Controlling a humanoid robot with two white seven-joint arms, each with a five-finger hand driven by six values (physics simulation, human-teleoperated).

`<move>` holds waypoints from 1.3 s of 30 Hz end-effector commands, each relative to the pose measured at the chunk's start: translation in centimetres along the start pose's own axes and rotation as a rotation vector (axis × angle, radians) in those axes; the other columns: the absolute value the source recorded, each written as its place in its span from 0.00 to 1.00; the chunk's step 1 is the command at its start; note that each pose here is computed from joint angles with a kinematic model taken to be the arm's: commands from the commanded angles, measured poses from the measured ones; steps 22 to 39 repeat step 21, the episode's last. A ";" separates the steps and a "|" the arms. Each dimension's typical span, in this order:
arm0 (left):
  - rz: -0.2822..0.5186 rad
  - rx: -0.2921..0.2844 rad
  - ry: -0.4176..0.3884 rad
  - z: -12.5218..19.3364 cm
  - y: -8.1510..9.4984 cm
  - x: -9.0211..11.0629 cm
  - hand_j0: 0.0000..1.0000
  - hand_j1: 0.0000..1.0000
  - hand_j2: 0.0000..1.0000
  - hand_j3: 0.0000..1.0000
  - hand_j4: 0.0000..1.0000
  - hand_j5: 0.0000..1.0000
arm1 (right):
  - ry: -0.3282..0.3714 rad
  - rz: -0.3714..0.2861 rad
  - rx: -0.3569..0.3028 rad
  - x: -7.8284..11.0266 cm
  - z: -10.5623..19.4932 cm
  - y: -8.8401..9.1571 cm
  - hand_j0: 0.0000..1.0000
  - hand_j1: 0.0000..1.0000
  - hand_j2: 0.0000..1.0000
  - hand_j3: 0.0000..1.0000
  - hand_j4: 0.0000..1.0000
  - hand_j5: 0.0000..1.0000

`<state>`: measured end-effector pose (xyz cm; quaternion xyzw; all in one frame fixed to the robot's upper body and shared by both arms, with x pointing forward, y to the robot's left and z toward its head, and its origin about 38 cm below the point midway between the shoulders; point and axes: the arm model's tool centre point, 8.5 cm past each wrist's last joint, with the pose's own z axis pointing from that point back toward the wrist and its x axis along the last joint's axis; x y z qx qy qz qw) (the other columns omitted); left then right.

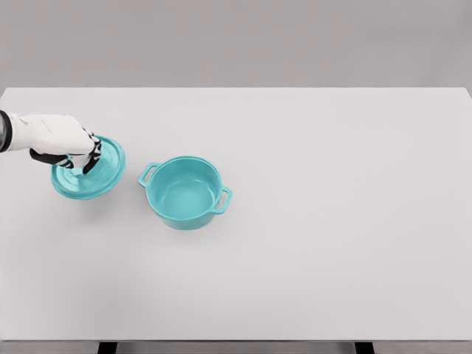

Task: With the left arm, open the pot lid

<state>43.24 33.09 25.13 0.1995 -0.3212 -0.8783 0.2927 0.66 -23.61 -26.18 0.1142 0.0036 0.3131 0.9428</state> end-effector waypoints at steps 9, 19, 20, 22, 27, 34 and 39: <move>0.046 -0.022 0.041 0.1 -1.2 -1.6 1.00 1.00 1.00 1.00 1.00 1.00 | 0.000 0.001 0.000 0.0 0.0 0.0 1.00 1.00 1.00 1.00 1.00 1.00; 0.313 -0.016 0.263 0.0 -3.9 -10.9 1.00 1.00 1.00 1.00 1.00 1.00 | 0.000 0.000 0.000 0.0 0.0 0.0 1.00 1.00 1.00 1.00 1.00 1.00; 0.335 -0.023 0.266 -0.9 -4.1 -11.2 1.00 1.00 1.00 1.00 1.00 1.00 | 0.000 0.000 0.000 0.0 0.0 0.0 1.00 1.00 1.00 1.00 1.00 1.00; 0.337 -0.022 0.265 -1.0 -4.1 -11.1 1.00 1.00 1.00 1.00 1.00 1.00 | 0.000 0.000 0.000 0.0 0.0 0.0 1.00 1.00 1.00 1.00 1.00 1.00; 0.337 -0.022 0.265 -1.0 -4.1 -11.1 1.00 1.00 1.00 1.00 1.00 1.00 | 0.000 0.000 0.000 0.0 0.0 0.0 1.00 1.00 1.00 1.00 1.00 1.00; 0.337 -0.022 0.265 -1.0 -4.1 -11.1 1.00 1.00 1.00 1.00 1.00 1.00 | 0.000 0.000 0.000 0.0 0.0 0.0 1.00 1.00 1.00 1.00 1.00 1.00; 0.337 -0.022 0.265 -1.0 -4.1 -11.1 1.00 1.00 1.00 1.00 1.00 1.00 | 0.000 0.000 0.000 0.0 0.0 0.0 1.00 1.00 1.00 1.00 1.00 1.00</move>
